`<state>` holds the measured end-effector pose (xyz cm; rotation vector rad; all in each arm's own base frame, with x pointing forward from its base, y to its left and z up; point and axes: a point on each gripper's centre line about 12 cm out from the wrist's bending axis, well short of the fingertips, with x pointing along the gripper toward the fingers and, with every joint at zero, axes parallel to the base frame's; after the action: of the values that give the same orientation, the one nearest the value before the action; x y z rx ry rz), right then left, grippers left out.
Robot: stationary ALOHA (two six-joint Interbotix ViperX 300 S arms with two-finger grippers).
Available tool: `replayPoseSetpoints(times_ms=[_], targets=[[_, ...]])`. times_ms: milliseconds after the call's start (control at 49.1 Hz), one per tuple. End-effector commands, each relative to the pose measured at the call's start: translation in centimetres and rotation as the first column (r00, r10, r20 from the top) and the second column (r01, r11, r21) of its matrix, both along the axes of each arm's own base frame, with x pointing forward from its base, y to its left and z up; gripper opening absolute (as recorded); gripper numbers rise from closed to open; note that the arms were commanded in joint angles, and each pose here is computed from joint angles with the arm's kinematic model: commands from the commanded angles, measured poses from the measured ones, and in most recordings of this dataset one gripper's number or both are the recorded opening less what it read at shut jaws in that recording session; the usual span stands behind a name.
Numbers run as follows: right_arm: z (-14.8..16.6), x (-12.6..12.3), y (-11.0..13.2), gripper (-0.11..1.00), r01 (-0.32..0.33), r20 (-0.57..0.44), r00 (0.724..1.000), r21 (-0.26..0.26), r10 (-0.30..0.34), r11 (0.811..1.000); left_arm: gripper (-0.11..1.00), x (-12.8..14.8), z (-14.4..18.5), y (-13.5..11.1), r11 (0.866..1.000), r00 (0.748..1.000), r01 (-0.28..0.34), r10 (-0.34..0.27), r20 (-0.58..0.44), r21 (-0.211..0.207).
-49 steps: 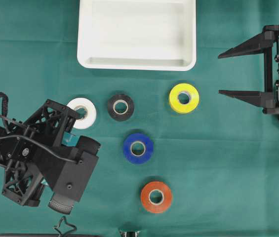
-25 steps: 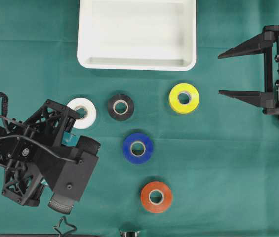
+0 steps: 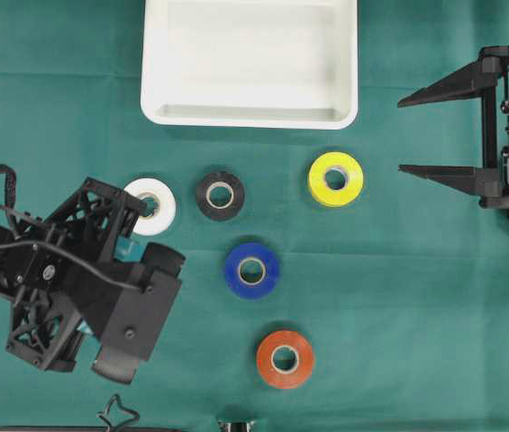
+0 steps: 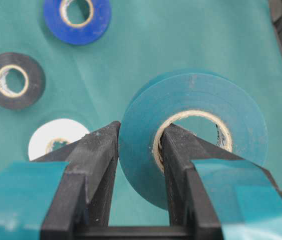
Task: Pick up the tape from a random location and place it into the white case.
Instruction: 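Insert a left finger into the teal roll's hole and close to grip, then lift the teal roll with the left gripper and carry it to the tray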
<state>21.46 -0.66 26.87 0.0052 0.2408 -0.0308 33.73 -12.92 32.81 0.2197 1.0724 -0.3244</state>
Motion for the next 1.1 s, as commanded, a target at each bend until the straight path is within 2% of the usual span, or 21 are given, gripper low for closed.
replayPoseSetpoints(times_ms=[0, 143, 285, 387, 509, 651, 814, 1079], targets=[[0.9, 0.3, 0.0, 0.91, -0.001, 0.023, 1.000, 0.001, 0.001, 1.000, 0.20, 0.0, 1.8, 1.0, 0.999, 0.998, -0.025, 0.026, 0.060, -0.020], [0.9, 0.3, 0.0, 0.91, -0.001, 0.022, 1.000, 0.001, 0.001, 1.000, 0.20, 0.7, 1.5, 3.3, 0.996, 0.994, -0.091, 0.092, 0.063, -0.021], [0.8, 0.3, 0.0, 0.91, -0.001, 0.009, 1.000, 0.000, 0.001, 1.000, 0.20, 1.3, 1.0, 5.9, 0.986, 0.985, -0.165, 0.166, 0.051, -0.017], [0.7, 0.3, 0.0, 0.91, -0.001, 0.006, 1.000, 0.001, 0.001, 1.000, 0.20, 1.5, 0.6, 8.1, 0.974, 0.974, -0.224, 0.225, 0.041, -0.012], [0.7, 0.3, 0.0, 0.91, -0.002, 0.006, 1.000, -0.003, 0.002, 1.000, 0.20, 1.8, 0.3, 10.9, 0.953, 0.953, -0.301, 0.302, 0.034, -0.009], [0.7, 0.2, 0.0, 0.91, -0.002, 0.005, 1.000, -0.003, 0.002, 1.000, 0.20, 1.8, -0.1, 14.0, 0.925, 0.924, -0.381, 0.381, 0.036, -0.008], [0.7, 0.3, 0.0, 0.91, -0.002, 0.004, 1.000, -0.005, 0.002, 1.000, 0.20, 1.6, -0.5, 17.4, 0.884, 0.883, -0.467, 0.468, 0.049, -0.013], [0.7, 0.3, 0.0, 0.91, -0.004, 0.004, 1.000, -0.012, 0.004, 1.000, 0.20, 0.5, -0.9, 23.5, 0.793, 0.791, -0.609, 0.609, 0.065, -0.018]])
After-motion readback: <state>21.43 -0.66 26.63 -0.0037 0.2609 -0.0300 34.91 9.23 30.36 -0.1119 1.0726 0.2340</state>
